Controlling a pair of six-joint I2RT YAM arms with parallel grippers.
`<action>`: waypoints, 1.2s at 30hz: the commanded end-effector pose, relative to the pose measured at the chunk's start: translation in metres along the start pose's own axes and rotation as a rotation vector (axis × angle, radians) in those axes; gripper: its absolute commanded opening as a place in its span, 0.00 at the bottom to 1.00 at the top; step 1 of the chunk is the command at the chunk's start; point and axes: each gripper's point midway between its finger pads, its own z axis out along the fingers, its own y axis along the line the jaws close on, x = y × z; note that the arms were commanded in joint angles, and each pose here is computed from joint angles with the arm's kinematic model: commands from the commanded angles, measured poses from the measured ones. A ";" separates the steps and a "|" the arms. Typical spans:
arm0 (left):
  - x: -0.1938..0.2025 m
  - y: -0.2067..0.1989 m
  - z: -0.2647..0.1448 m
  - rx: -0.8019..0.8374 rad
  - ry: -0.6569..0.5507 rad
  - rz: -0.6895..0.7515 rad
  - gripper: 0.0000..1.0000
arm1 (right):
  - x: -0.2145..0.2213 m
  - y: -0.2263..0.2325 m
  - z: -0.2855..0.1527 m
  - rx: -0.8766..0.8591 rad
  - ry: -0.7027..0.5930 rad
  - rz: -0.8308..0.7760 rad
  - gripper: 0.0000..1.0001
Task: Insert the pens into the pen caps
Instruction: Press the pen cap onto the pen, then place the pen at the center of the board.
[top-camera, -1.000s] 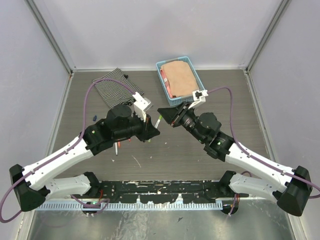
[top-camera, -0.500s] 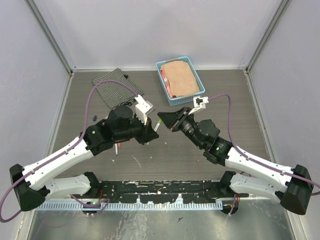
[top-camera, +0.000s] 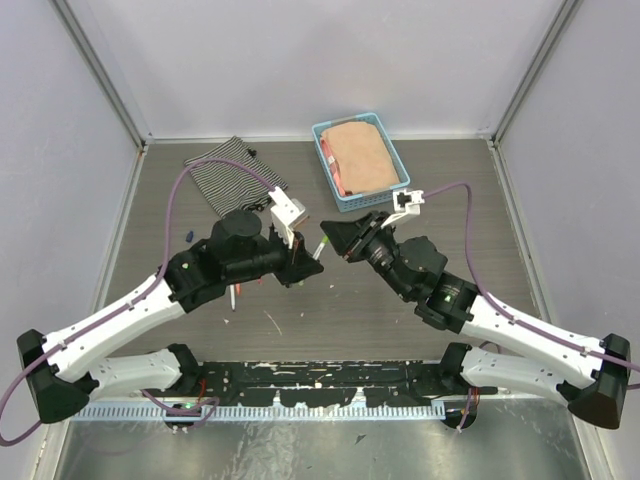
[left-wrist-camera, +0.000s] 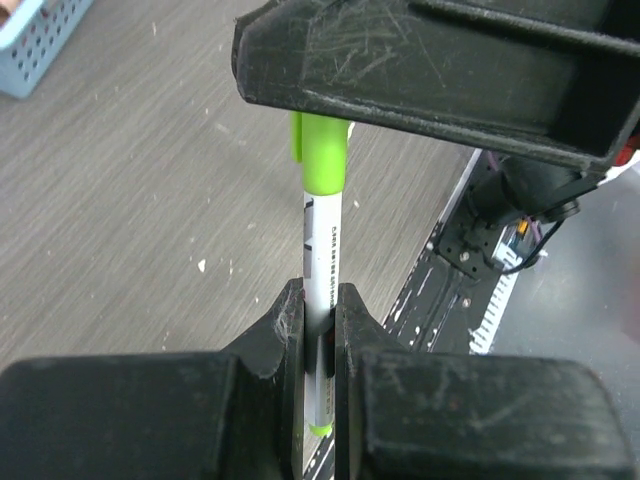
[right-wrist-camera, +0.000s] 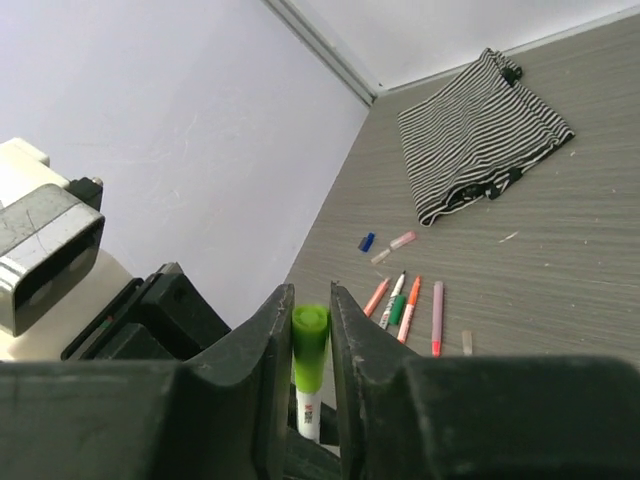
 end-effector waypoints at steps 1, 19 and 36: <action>-0.085 -0.010 -0.014 0.017 -0.325 0.032 0.00 | 0.008 0.025 -0.013 -0.056 0.092 -0.074 0.29; -0.003 0.040 -0.021 -0.194 -0.162 -0.008 0.00 | -0.025 -0.014 -0.020 0.176 0.051 -0.367 0.60; 0.037 0.065 -0.003 -0.307 -0.036 -0.089 0.00 | -0.005 -0.132 -0.004 0.259 0.243 -0.198 0.61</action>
